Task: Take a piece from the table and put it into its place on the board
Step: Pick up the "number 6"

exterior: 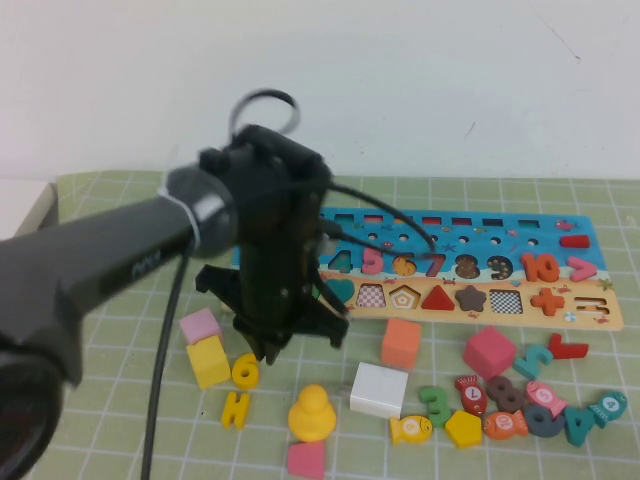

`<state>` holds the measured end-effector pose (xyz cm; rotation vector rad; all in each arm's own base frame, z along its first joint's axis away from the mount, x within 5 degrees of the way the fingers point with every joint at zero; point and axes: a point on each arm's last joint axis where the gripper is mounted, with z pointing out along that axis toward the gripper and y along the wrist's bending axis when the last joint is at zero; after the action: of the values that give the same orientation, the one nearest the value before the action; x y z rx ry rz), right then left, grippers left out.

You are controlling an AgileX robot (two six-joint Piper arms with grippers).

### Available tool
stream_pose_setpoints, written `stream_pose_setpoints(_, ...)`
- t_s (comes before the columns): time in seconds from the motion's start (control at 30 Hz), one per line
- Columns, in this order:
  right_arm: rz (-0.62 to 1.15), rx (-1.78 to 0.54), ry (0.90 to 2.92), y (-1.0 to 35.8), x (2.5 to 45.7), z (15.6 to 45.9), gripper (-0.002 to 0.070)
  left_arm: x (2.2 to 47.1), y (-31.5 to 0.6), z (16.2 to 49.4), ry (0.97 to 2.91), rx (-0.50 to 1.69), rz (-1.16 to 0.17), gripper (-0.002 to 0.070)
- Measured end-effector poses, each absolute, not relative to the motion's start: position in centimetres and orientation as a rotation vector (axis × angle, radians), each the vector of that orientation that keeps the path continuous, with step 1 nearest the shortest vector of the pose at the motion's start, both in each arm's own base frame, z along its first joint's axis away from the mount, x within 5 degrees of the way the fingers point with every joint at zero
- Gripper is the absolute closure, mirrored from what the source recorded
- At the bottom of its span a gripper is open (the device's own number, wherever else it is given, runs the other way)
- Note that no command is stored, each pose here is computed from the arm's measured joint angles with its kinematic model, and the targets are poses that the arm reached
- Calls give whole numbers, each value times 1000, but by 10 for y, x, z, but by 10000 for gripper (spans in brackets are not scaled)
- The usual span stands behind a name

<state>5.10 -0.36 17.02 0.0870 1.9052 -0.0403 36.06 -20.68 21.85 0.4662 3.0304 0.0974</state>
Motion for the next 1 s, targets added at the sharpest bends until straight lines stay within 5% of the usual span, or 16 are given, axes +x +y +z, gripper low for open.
stream_pose_setpoints(0.3, -40, 87, 1905, -4, 51, 170, 679, 333, -208, 244, 2905, 420, 120, 647)
stream_pose_setpoints(1.0, -40, 87, 1905, -4, 51, 170, 679, 372, -159, 196, 3042, 122, 164, 647)
